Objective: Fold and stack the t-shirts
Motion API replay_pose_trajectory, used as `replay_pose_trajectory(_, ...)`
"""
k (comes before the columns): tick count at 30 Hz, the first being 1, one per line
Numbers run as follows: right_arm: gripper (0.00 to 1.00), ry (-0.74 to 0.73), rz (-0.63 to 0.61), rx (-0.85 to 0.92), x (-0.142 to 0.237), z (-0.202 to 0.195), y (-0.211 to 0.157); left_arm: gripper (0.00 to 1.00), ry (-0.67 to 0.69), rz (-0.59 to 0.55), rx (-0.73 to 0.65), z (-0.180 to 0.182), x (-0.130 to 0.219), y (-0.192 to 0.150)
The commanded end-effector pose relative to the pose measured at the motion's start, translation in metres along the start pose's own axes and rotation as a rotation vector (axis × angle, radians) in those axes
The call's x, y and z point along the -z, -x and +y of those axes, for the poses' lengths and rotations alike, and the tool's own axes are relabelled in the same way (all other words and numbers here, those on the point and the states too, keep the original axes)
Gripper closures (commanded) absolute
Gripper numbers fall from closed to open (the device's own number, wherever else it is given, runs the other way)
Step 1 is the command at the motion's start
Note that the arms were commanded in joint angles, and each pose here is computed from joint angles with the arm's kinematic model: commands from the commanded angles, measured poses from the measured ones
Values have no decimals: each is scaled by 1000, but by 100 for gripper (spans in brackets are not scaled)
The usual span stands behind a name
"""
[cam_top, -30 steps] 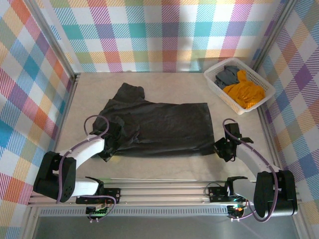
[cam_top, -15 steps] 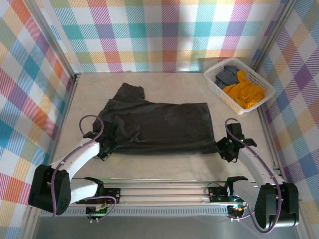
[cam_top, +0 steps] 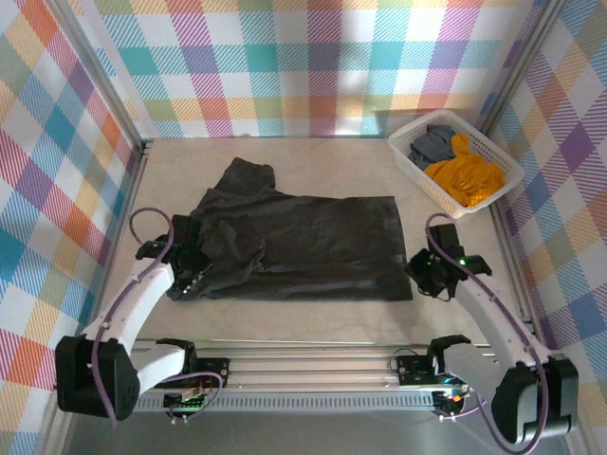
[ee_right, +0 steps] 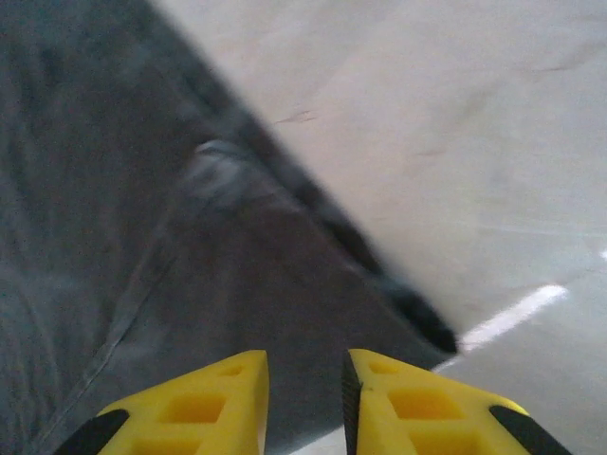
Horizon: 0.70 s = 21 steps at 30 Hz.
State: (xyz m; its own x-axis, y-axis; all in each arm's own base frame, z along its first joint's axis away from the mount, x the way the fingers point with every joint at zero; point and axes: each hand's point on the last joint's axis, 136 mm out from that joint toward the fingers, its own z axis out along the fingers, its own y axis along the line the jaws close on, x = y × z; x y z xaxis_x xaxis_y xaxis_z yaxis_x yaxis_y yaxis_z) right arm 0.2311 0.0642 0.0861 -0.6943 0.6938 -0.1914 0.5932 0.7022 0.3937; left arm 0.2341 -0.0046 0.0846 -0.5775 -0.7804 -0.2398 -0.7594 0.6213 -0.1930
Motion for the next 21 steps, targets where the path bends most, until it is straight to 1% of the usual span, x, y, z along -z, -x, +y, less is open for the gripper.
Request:
replay_pose_trajectory(1,73,72,50,140,-11,49,-10,74,2,101,-20,-6,-21,1)
replay_pose_trajectory(2,73,65,78,162,-20,57,-17,77,12,114,-16,-8,-27,4)
replay_pose_trajectory(3,74,59,103,165,-27,61,-20,79,22,123,-18,-10,-32,6)
replay_pose_trajectory(7,75,1,143,157,-58,61,-21,81,14,162,-23,-26,-53,9)
replay_pose_trajectory(9,75,-41,172,152,-71,55,-24,81,26,168,-21,-26,-60,8)
replay_pose_trajectory(13,74,-171,287,92,-93,25,-41,81,147,162,-5,6,-73,-1)
replay_pose_trajectory(16,73,-274,330,47,-94,-1,-52,80,207,155,14,31,-78,-12)
replay_pose_trajectory(21,70,-290,342,7,-80,-22,-65,80,204,139,61,54,-70,-29)
